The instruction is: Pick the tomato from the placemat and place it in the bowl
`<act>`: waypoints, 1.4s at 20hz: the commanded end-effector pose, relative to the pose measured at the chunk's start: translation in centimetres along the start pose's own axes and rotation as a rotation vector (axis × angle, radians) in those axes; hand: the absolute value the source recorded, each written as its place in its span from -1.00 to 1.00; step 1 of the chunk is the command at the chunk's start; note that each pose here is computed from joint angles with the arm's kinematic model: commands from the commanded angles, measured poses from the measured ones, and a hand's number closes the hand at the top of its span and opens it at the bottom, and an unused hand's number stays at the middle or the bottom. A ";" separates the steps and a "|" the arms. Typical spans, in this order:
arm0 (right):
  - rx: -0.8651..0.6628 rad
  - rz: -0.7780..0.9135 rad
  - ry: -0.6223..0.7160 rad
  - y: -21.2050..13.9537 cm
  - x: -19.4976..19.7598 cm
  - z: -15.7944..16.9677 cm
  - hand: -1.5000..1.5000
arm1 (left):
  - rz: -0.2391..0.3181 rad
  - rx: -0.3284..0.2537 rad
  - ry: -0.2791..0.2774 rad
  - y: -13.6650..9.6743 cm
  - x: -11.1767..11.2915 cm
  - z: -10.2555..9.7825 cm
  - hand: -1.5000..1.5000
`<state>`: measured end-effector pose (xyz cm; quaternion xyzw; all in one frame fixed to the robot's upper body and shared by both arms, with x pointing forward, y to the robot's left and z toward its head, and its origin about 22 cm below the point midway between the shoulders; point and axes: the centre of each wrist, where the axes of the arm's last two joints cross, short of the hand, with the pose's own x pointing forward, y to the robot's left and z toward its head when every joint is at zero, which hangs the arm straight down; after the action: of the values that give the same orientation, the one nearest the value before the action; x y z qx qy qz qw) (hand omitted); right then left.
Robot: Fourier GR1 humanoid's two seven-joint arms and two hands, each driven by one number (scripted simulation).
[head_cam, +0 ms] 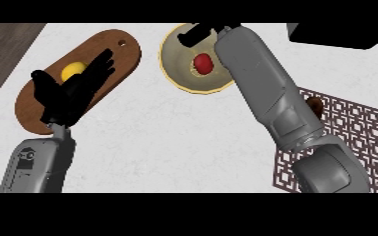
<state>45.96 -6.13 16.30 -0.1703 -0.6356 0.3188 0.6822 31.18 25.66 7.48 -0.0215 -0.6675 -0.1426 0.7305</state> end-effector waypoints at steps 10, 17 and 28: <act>-0.238 -0.120 -0.131 0.2 0.1 -0.3 -1.00 | -0.004 -0.012 -0.012 0.6 0.4 -0.5 0.00; -0.424 -0.161 -0.122 -5.5 -2.3 -0.6 -1.00 | 0.009 0.045 0.020 1.3 -0.8 0.1 0.00; -0.290 -0.137 -0.362 -12.4 -8.4 1.0 -1.00 | 0.032 0.116 0.069 2.7 -1.4 2.3 0.00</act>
<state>47.95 -17.65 17.16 -0.1874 -0.7789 0.1860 0.5688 29.86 28.73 6.44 0.0076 -0.6550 -0.1019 0.7487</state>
